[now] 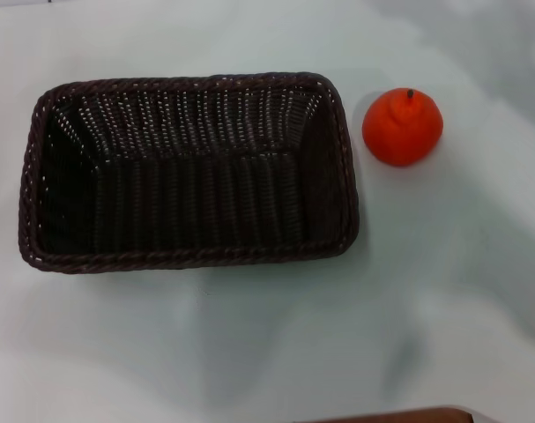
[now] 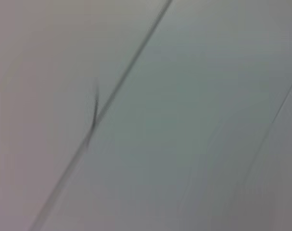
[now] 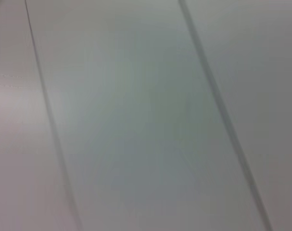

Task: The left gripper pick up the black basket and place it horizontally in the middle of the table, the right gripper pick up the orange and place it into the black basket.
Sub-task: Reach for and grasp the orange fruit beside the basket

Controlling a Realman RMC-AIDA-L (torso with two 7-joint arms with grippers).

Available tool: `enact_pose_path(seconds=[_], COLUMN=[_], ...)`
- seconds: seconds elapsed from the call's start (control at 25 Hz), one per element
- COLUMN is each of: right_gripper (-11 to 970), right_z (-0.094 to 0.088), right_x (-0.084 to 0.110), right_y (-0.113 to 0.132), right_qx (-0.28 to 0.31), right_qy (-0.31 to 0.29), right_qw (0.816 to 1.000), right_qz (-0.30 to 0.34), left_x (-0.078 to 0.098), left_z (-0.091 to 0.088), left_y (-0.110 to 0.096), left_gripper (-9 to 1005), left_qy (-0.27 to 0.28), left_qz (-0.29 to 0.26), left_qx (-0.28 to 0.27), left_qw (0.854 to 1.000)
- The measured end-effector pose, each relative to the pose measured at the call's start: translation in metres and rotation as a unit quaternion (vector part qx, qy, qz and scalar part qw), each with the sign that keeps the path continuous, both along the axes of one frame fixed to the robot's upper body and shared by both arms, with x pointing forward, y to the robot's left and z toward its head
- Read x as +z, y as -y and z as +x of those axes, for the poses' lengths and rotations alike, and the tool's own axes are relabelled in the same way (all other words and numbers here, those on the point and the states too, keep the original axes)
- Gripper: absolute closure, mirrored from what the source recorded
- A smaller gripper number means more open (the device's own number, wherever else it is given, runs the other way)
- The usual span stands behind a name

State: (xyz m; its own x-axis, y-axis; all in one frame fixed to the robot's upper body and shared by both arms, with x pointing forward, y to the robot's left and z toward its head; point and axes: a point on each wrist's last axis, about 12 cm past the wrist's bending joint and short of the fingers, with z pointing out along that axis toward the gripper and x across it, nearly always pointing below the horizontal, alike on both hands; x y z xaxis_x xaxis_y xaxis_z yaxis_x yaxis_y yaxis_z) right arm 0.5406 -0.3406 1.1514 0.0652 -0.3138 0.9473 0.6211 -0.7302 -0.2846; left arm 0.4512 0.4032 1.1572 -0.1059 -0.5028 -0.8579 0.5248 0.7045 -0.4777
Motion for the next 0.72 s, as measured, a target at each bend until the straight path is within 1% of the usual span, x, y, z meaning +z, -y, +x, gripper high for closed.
enact_pose_path(seconds=[0.08, 0.16, 0.2, 0.28, 0.32, 0.4, 0.48, 0.56, 0.64, 0.72], right_gripper=[41, 43, 44, 48, 49, 53, 56, 60, 64, 67], right_z=[-0.008, -0.014, -0.017, -0.019, -0.018, -0.016, -0.011, -0.005, 0.003, 0.013], right_x=[0.014, 0.024, 0.030, 0.044, 0.051, 0.057, 0.056, 0.048, 0.036, 0.023], right_y=[0.011, 0.017, 0.020, 0.019, 0.017, 0.012, 0.004, -0.006, -0.015, -0.022], right_qx=[0.019, 0.024, 0.024, 0.022, 0.017, -0.001, -0.013, -0.010, 0.001, 0.008], right_qy=[-0.081, -0.160, -0.201, -0.264, -0.292, -0.335, -0.375, -0.405, -0.427, -0.442], right_qw=[0.996, 0.984, 0.974, 0.956, 0.946, 0.927, 0.907, 0.892, 0.882, 0.878], right_qz=[-0.043, -0.079, -0.098, -0.123, -0.139, -0.167, -0.192, -0.203, -0.199, -0.186], left_x=[-0.013, -0.022, -0.024, -0.026, -0.026, -0.026, -0.025, -0.024, -0.023, -0.022], left_z=[-0.008, -0.013, -0.014, -0.015, -0.015, -0.012, -0.009, -0.005, -0.003, 0.000], left_y=[-0.004, -0.007, -0.009, -0.011, -0.011, -0.012, -0.012, -0.010, -0.009, -0.007], left_gripper=[141, 140, 140, 140, 139, 138, 138, 138, 138, 137], left_qy=[0.045, 0.077, 0.087, 0.095, 0.097, 0.099, 0.101, 0.103, 0.104, 0.106], left_qz=[-0.010, -0.010, -0.009, -0.007, -0.007, -0.007, -0.009, -0.011, -0.013, -0.014], left_qx=[0.036, 0.072, 0.083, 0.100, 0.104, 0.111, 0.114, 0.111, 0.108, 0.104], left_qw=[0.998, 0.994, 0.993, 0.990, 0.990, 0.989, 0.988, 0.988, 0.989, 0.989])
